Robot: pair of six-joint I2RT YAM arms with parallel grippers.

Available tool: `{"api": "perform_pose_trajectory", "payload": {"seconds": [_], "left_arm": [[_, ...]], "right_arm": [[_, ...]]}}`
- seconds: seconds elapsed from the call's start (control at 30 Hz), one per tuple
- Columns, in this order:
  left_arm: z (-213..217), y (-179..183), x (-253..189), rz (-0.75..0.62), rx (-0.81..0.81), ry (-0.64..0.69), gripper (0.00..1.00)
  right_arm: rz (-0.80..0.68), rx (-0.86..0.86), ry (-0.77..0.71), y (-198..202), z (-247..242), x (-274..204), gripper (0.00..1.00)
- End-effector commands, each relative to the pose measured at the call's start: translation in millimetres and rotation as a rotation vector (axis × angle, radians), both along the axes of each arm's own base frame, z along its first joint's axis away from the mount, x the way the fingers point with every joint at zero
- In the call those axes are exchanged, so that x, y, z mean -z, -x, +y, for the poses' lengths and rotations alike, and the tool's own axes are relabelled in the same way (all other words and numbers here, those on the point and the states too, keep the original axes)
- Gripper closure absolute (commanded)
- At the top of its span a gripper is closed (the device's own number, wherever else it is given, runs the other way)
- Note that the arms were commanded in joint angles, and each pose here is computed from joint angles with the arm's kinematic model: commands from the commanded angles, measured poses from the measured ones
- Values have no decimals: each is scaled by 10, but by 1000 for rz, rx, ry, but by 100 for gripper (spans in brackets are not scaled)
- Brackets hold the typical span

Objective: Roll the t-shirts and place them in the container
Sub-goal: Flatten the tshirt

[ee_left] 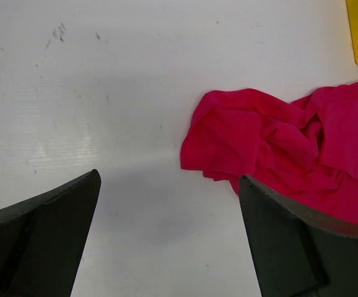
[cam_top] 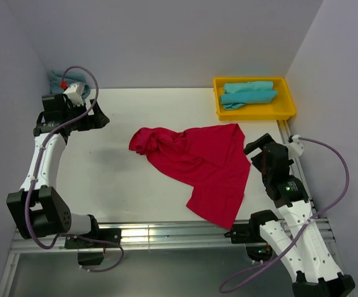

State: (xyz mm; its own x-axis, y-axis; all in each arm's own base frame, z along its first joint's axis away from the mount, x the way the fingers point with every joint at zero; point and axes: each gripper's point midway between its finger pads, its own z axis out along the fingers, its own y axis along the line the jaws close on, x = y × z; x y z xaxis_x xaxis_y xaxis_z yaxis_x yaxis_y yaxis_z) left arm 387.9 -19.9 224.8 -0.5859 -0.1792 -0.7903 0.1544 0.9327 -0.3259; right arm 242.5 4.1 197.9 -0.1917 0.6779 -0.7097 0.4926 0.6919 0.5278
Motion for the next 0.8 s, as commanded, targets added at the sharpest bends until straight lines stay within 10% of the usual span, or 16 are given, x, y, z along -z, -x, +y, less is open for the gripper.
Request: {"api": "perform_pose_trajectory", "payload": {"seconds": [0.0, 0.77], "left_arm": [[-9, -30, -27, 9, 28, -4, 1], [-181, 6, 534, 167, 165, 55, 1]], "right_arm": [[81, -21, 31, 22, 1, 53, 0], [485, -49, -114, 435, 325, 1474, 24]]}}
